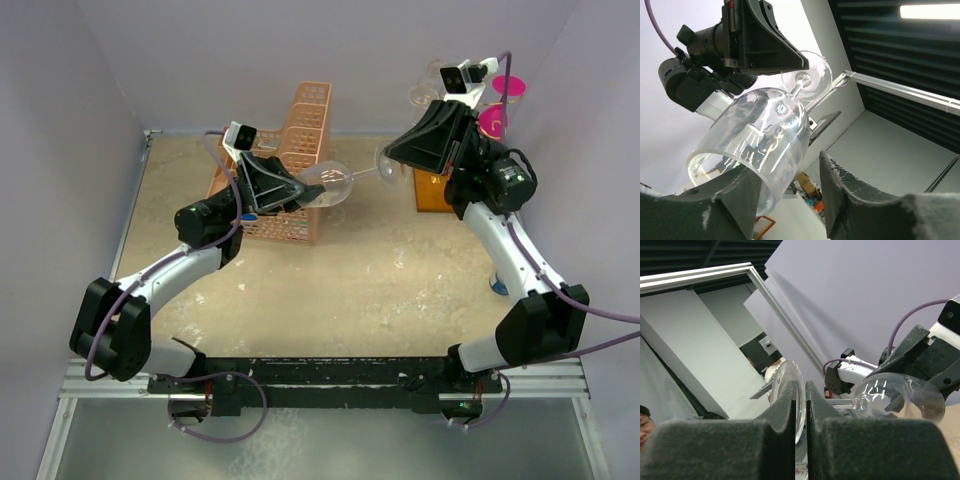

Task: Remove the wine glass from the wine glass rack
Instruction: Place the wine glass at the center of the board.

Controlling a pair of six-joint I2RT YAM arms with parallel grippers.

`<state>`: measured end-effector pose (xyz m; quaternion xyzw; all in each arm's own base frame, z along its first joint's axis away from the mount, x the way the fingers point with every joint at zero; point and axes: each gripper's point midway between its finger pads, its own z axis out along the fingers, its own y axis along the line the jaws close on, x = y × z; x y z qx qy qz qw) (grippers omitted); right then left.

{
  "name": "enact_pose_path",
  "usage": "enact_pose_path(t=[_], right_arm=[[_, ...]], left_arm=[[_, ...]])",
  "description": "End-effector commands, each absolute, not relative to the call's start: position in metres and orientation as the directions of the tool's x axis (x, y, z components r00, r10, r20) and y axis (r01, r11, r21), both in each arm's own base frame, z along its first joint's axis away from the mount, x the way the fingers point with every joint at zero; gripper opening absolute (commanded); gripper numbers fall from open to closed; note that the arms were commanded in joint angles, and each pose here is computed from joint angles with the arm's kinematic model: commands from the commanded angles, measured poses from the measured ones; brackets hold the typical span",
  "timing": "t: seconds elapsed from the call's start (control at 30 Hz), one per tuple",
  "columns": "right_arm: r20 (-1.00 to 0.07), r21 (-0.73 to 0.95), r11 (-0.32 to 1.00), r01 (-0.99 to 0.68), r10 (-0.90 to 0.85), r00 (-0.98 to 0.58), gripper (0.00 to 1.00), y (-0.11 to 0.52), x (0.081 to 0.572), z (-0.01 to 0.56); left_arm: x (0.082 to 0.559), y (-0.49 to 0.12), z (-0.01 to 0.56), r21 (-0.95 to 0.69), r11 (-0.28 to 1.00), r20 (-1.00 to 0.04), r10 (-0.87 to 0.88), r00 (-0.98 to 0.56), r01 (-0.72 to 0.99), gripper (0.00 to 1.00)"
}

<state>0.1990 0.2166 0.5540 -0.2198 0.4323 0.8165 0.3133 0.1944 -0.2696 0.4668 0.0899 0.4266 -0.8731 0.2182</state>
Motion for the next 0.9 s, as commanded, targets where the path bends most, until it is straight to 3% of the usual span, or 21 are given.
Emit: enact_pose_path(t=[0.0,0.3,0.47,0.63,0.87], right_arm=[[-0.645,0.507,-0.521,-0.687,0.299,-0.703,0.0,0.203,0.163,0.57],[-0.658,0.51,-0.528,-0.679,0.268,-0.704,0.0,0.202,0.159,0.561],[-0.658,0.512,-0.526,-0.679,0.267,-0.704,0.04,0.203,0.162,0.558],[-0.66,0.509,-0.53,-0.678,0.265,-0.703,0.09,0.204,0.166,0.552],[-0.654,0.504,-0.549,-0.667,0.261,-0.71,0.11,0.204,0.173,0.545]], left_arm=[[0.15,-0.251,0.503,-0.524,-0.605,-0.5,-0.352,-0.792,0.6,0.39],[0.139,-0.244,0.509,-0.493,-0.628,-0.512,-0.35,-0.785,0.602,0.21],[0.131,-0.239,0.515,-0.471,-0.643,-0.517,-0.354,-0.78,0.604,0.18],[0.124,-0.233,0.523,-0.456,-0.662,-0.511,-0.352,-0.784,0.595,0.0],[0.114,-0.221,0.537,-0.436,-0.693,-0.477,-0.363,-0.801,0.574,0.0]])
